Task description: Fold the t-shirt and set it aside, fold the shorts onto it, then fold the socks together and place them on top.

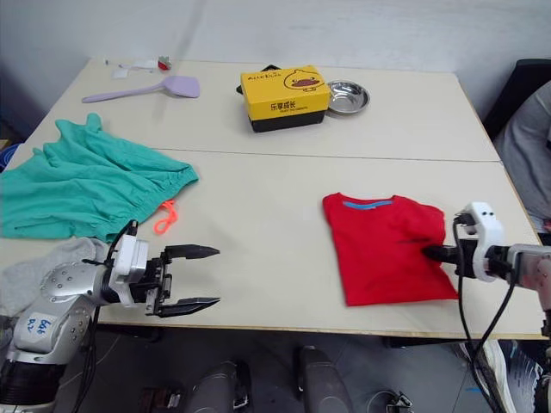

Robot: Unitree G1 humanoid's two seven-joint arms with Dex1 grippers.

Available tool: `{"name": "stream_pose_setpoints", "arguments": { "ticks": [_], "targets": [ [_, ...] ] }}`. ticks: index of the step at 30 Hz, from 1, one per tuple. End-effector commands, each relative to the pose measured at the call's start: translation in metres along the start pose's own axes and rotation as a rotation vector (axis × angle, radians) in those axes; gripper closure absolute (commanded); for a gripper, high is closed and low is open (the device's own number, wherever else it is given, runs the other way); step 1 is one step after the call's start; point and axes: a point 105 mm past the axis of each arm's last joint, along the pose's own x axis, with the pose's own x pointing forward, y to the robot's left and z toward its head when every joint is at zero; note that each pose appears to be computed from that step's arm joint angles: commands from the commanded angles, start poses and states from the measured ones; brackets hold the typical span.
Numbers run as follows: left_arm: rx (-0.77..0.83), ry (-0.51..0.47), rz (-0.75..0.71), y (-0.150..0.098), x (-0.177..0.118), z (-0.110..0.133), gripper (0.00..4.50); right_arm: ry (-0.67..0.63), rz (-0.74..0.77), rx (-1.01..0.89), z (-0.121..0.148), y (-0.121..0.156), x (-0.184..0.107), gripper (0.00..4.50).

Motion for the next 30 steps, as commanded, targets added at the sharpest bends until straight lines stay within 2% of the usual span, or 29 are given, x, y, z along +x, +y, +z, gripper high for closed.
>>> {"name": "stream_pose_setpoints", "arguments": {
  "ticks": [1,4,8,15,19,22,24,25,26,27,30],
  "targets": [
    [0.04,0.006,-0.001,0.002,-0.003,0.006,0.0,-0.005,-0.088,-0.088,0.012,-0.027,-0.018,4.46],
    [0.044,0.014,0.0,0.003,-0.006,0.006,0.0,0.026,-0.137,-0.104,0.012,-0.039,-0.021,4.46],
    [0.047,0.021,-0.001,0.003,-0.008,0.006,0.0,0.074,-0.144,-0.069,0.008,-0.043,-0.022,4.46],
    [0.031,0.028,-0.006,0.001,-0.009,0.004,0.0,0.024,-0.163,-0.02,0.007,-0.047,-0.018,4.46],
    [0.001,0.008,0.054,0.008,-0.017,0.007,0.0,0.011,-0.094,-0.024,0.008,-0.04,-0.035,3.36],
    [-0.006,0.023,0.121,0.012,-0.029,0.003,0.0,-0.048,-0.057,-0.148,0.016,-0.031,-0.054,2.32],
    [-0.002,0.036,0.179,0.015,-0.039,0.0,0.0,-0.182,-0.006,-0.332,0.033,-0.014,-0.067,1.61],
    [-0.002,0.05,0.21,0.015,-0.046,-0.002,0.0,-0.293,0.032,-0.457,0.044,0.0,-0.073,1.2],
    [0.005,0.084,0.233,0.015,-0.054,-0.005,0.0,-0.4,0.096,-0.549,0.051,0.017,-0.079,0.81],
    [0.015,0.12,0.275,0.016,-0.067,-0.008,0.0,-0.454,0.127,-0.617,0.05,0.029,-0.081,0.49],
    [0.032,0.17,0.469,0.024,-0.11,-0.01,0.0,-0.479,0.222,-0.746,0.027,0.061,-0.07,0.49]
  ]
}}
